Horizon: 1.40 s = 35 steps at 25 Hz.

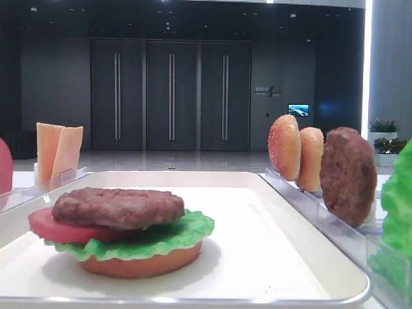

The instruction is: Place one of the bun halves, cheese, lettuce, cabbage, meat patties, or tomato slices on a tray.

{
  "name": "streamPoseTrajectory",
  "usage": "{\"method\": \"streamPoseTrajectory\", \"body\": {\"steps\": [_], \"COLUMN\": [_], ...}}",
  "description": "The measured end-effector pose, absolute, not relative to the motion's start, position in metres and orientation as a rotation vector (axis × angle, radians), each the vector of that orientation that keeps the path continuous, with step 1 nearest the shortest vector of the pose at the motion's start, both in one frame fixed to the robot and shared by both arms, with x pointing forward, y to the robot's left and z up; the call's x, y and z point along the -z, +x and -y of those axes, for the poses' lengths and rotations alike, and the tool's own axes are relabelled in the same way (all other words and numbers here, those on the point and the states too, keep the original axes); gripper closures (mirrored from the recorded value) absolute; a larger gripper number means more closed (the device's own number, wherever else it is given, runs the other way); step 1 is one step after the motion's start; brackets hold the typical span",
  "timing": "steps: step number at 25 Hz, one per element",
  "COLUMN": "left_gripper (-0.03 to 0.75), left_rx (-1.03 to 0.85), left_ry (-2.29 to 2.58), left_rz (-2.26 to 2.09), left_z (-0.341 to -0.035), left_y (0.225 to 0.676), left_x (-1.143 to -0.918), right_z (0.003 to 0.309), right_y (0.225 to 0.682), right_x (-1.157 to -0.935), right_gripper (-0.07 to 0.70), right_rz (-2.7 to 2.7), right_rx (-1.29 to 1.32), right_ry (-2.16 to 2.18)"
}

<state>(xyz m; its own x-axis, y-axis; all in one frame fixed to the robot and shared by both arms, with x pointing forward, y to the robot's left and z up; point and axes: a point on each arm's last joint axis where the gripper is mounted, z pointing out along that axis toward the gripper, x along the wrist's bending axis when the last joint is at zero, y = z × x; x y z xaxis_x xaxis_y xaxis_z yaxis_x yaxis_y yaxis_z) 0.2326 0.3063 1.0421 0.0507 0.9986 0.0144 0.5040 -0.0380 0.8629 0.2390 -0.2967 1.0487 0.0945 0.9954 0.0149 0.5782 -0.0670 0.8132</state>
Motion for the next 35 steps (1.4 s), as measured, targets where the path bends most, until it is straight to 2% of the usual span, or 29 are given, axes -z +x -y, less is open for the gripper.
{"method": "streamPoseTrajectory", "body": {"steps": [7, 35], "left_gripper": [0.433, 0.433], "left_rx": [-0.897, -0.897], "left_ry": [1.630, 1.630], "left_rz": [-1.537, -1.537], "left_z": [-0.3063, -0.3063], "left_y": [0.2326, 0.2326], "left_x": [-1.0421, -1.0421], "right_z": [0.2959, 0.2944], "right_y": [0.2293, 0.2287], "right_x": [-1.0484, -1.0486], "right_gripper": [0.334, 0.338], "right_rz": [-1.557, -1.564], "right_rx": [-0.900, -0.925], "right_ry": [1.626, 1.619]}}
